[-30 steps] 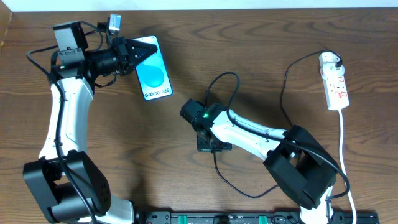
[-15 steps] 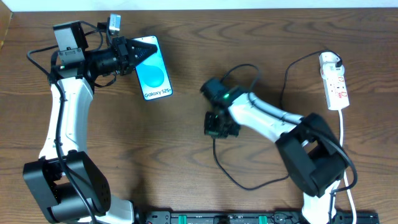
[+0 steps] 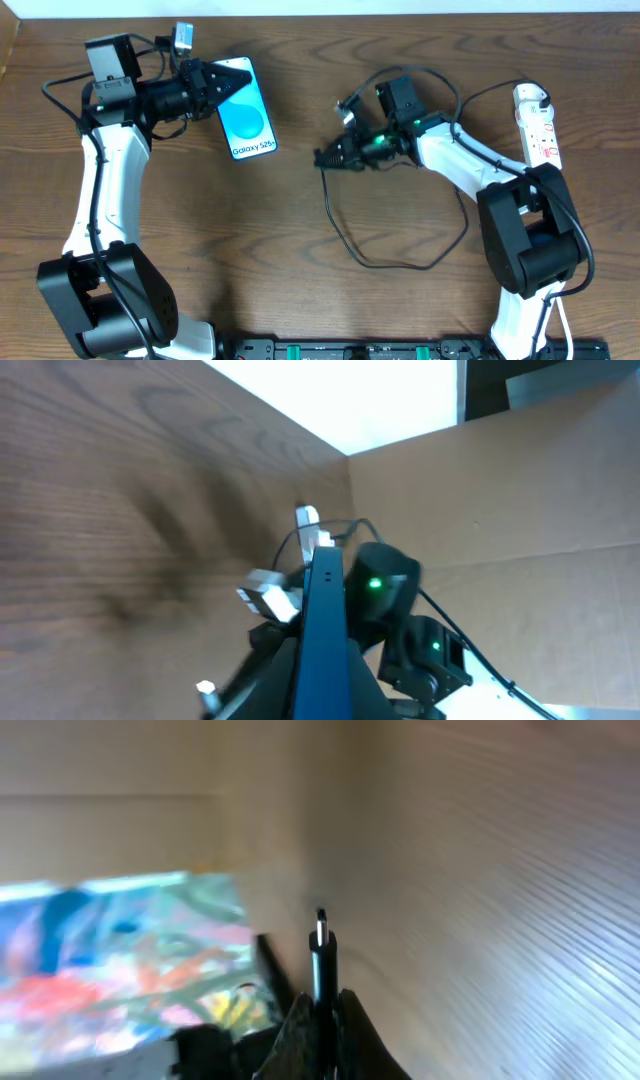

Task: Plug charger to phone and switch on socket
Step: 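Lift the plug with the right gripper toward the phone's bottom end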

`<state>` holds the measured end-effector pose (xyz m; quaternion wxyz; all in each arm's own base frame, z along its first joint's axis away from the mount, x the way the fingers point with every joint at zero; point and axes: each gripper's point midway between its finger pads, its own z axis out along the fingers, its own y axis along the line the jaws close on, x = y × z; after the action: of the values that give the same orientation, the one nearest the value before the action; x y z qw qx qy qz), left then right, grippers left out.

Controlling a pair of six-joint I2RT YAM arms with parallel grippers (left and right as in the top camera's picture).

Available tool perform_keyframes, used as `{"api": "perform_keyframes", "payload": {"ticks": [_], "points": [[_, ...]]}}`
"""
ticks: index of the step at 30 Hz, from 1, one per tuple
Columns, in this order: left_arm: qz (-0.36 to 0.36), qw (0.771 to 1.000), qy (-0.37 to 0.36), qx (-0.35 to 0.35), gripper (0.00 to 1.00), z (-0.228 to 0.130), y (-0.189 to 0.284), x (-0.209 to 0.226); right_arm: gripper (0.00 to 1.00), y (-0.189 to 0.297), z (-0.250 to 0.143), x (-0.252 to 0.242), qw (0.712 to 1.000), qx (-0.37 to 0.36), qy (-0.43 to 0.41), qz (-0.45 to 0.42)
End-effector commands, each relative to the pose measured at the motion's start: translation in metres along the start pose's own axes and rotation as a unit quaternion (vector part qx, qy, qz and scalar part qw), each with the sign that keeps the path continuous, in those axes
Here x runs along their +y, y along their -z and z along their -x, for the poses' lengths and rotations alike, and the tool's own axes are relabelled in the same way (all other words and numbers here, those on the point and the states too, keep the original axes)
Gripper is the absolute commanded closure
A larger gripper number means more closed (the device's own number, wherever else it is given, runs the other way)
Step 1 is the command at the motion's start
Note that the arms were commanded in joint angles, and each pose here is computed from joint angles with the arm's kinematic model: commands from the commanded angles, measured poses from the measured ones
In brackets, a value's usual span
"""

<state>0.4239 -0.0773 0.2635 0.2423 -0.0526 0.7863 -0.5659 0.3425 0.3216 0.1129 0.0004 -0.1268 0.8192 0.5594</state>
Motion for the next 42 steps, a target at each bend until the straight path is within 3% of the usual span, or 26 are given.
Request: {"api": "perform_keyframes", "payload": {"ticks": [1,18,30,42], "points": [[-0.006,1.0,-0.011,-0.015,0.92,0.007,0.004,-0.01,0.99,0.008,-0.007,0.045,0.988,0.041,0.07,0.13],[-0.072,0.992,-0.06,-0.082,0.93,0.055,0.013,-0.064,0.99,0.009,0.01,0.091,0.967,0.03,0.171,0.184],[-0.115,0.981,-0.114,-0.108,0.93,0.067,0.023,-0.1,0.99,0.011,0.006,0.163,0.927,0.011,0.291,0.236],[-0.12,0.983,-0.098,-0.102,0.93,0.065,0.021,-0.103,0.99,0.007,0.008,0.169,0.927,-0.001,0.29,0.239]]}}
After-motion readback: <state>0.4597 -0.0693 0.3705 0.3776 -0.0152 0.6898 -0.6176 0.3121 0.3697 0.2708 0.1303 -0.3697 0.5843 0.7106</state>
